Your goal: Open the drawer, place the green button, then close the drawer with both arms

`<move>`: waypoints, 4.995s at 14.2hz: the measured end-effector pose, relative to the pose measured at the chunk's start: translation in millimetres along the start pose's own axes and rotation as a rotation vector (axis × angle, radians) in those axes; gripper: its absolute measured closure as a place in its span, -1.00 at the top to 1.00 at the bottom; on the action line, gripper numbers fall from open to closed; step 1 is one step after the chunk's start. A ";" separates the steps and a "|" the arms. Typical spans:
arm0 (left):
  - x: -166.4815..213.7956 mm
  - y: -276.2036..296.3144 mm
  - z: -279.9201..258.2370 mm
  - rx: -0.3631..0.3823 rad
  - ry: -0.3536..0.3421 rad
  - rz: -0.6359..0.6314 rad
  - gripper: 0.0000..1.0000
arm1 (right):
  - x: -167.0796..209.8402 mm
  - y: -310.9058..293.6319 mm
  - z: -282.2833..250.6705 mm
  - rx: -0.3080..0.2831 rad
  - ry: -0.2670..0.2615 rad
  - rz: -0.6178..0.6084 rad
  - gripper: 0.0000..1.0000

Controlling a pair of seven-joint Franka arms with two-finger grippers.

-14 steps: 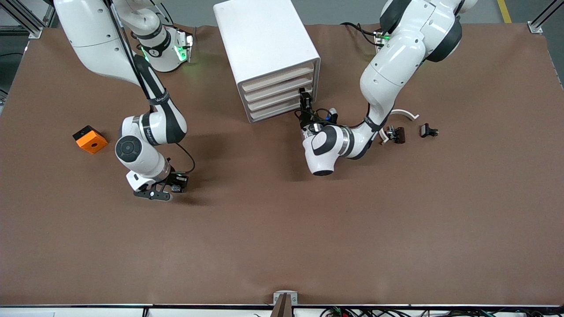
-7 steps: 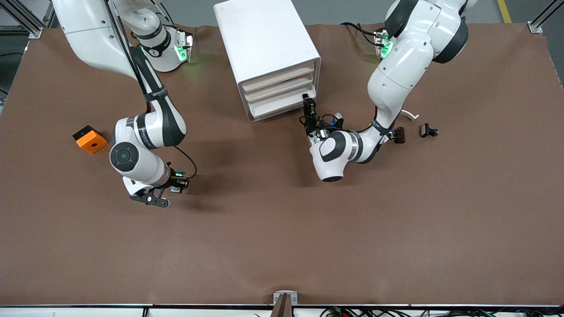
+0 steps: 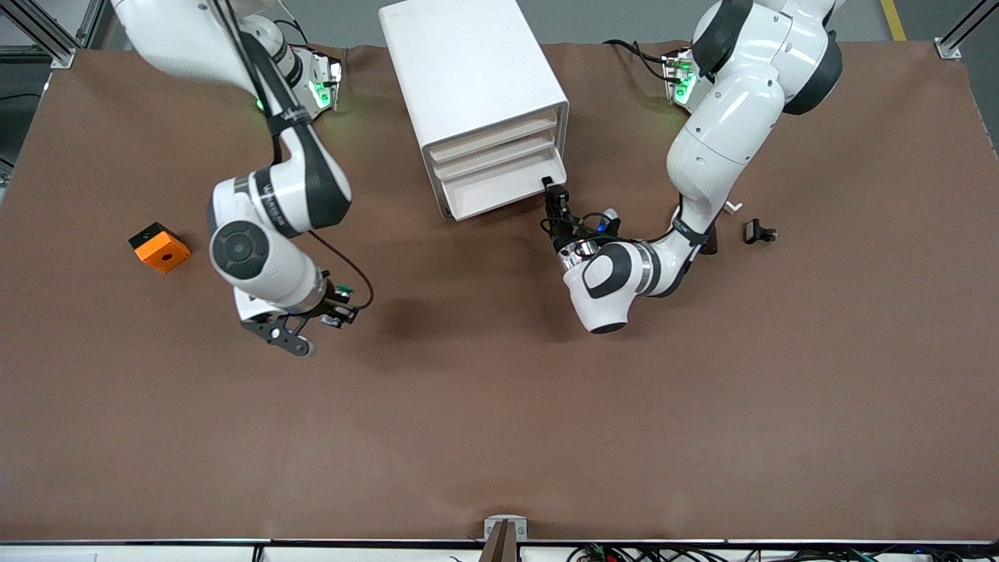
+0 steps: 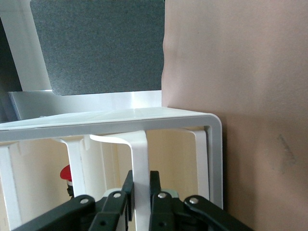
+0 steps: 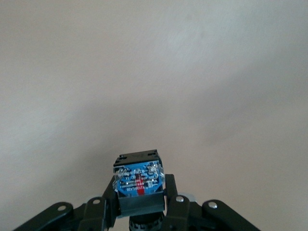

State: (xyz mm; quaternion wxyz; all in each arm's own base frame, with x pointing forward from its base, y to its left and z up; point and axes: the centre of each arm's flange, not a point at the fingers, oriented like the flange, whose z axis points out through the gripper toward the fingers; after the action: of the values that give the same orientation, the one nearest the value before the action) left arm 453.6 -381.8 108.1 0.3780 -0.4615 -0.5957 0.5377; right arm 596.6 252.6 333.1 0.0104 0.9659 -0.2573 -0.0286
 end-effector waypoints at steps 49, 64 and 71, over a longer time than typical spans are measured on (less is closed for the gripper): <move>59.1 -3.2 -116.5 -0.131 -0.104 0.244 1.00 | -372.1 -175.6 66.2 0.029 0.017 0.861 -0.18; 50.1 -91.1 -198.5 -0.673 0.340 0.898 1.00 | -379.6 -187.8 61.1 0.043 -0.021 0.865 0.70; 22.8 -141.4 -225.2 -0.938 0.562 1.001 1.00 | -295.5 -191.3 15.1 0.014 -0.008 0.621 1.00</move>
State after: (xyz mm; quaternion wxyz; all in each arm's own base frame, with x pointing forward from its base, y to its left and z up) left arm 640.0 -293.7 277.6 -0.0111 -0.9111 -0.3621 0.1964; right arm 434.7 565.5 326.2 0.0109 0.8411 -0.5402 -0.0262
